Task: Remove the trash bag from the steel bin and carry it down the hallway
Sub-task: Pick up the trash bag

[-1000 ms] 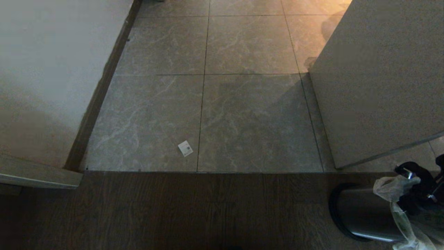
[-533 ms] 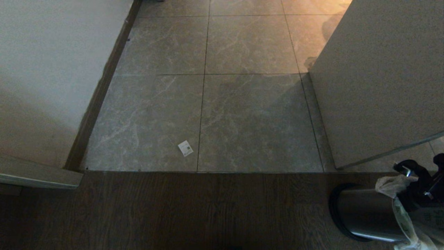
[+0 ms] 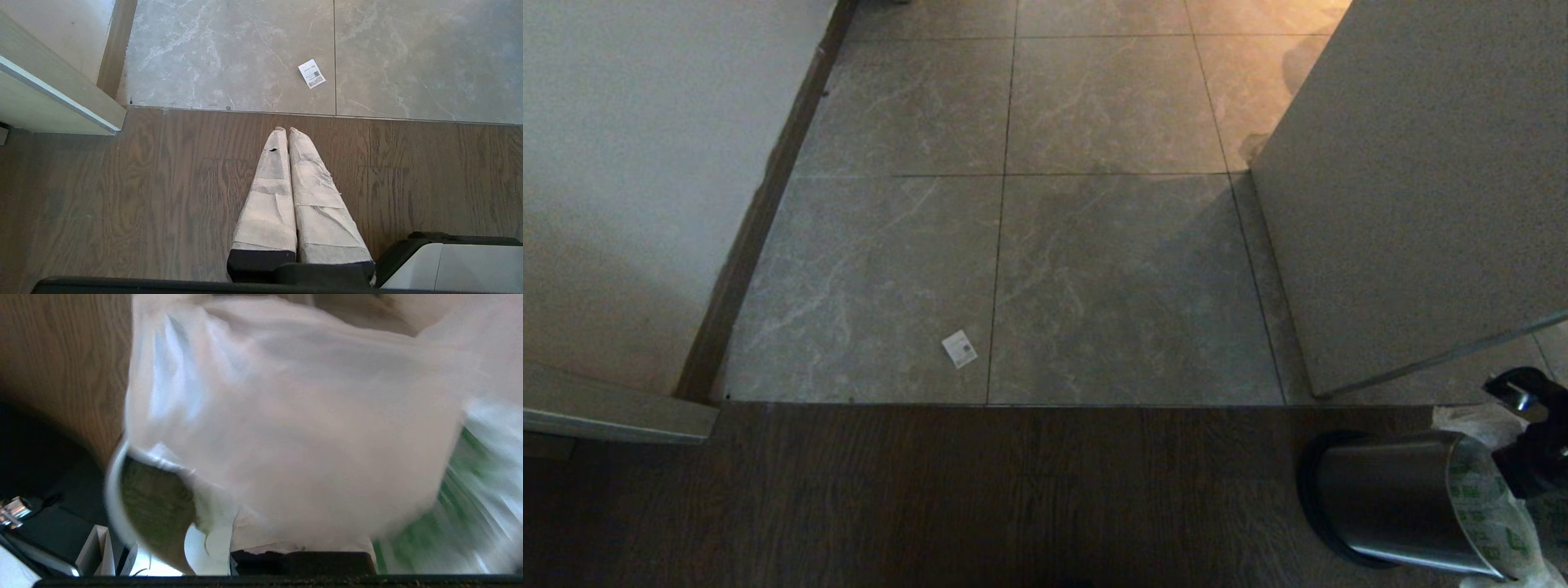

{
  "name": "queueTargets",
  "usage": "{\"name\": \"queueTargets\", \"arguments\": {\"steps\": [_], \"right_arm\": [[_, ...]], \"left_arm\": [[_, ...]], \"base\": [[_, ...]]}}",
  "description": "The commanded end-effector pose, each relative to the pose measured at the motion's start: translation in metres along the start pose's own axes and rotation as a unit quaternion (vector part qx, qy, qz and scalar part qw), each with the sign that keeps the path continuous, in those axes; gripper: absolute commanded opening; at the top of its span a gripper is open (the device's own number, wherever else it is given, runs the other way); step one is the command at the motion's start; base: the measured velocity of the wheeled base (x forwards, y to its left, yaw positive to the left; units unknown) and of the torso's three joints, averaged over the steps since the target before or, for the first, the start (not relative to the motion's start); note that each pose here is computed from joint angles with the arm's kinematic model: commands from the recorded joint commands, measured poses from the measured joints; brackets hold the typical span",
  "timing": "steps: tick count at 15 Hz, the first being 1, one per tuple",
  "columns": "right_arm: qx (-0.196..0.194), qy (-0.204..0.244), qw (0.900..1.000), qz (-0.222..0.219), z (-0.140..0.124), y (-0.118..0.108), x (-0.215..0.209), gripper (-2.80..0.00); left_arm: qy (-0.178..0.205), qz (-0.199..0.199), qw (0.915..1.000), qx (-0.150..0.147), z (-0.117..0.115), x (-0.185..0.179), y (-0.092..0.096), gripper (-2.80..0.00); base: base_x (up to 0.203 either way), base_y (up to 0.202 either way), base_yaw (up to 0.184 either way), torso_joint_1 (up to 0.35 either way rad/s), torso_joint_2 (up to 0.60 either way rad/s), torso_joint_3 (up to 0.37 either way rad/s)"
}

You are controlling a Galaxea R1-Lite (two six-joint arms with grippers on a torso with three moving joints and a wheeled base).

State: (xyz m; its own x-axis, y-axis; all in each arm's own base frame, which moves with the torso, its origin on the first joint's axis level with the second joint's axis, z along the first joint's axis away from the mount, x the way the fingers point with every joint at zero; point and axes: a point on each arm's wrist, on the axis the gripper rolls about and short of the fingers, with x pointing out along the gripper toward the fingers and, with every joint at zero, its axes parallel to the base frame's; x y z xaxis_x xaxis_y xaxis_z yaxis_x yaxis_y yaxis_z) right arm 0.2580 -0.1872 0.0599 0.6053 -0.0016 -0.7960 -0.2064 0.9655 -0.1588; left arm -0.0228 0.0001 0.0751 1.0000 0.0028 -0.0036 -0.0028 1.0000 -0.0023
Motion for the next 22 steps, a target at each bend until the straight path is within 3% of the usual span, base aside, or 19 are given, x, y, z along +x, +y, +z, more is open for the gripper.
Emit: {"name": "queueTargets", "arguments": {"steps": [1,6,10,15,19,22], "right_arm": [[-0.009,-0.026,0.999,-0.044,0.005,0.01,-0.051,-2.8],[-0.007,-0.037,0.995,-0.092,-0.003,0.065,-0.153,-2.8],[-0.009,-0.044,0.993,-0.106,-0.014,0.111,-0.202,-2.8],[-0.023,-0.052,0.992,-0.117,-0.013,0.119,-0.215,-2.8],[-0.007,-0.028,0.995,-0.092,-0.019,0.116,-0.2,-2.8],[0.029,0.01,0.997,-0.066,-0.028,0.108,-0.183,-2.8]], "left_arm": [[0.0,0.0,1.0,0.0,0.0,0.0,0.0,-2.8],[0.0,0.0,1.0,0.0,0.0,0.0,0.0,-2.8],[0.0,0.0,1.0,0.0,0.0,0.0,0.0,-2.8],[0.0,0.0,1.0,0.0,0.0,0.0,0.0,-2.8],[0.0,0.0,1.0,0.0,0.0,0.0,0.0,-2.8],[0.0,0.0,1.0,0.0,0.0,0.0,0.0,-2.8]], "base": [[0.0,0.0,0.0,0.0,0.0,0.0],[0.0,0.0,0.0,0.0,0.0,0.0],[0.0,0.0,0.0,0.0,0.0,0.0],[0.0,0.0,0.0,0.0,0.0,0.0],[0.0,0.0,0.0,0.0,0.0,0.0],[0.0,0.0,0.0,0.0,0.0,0.0]]}}
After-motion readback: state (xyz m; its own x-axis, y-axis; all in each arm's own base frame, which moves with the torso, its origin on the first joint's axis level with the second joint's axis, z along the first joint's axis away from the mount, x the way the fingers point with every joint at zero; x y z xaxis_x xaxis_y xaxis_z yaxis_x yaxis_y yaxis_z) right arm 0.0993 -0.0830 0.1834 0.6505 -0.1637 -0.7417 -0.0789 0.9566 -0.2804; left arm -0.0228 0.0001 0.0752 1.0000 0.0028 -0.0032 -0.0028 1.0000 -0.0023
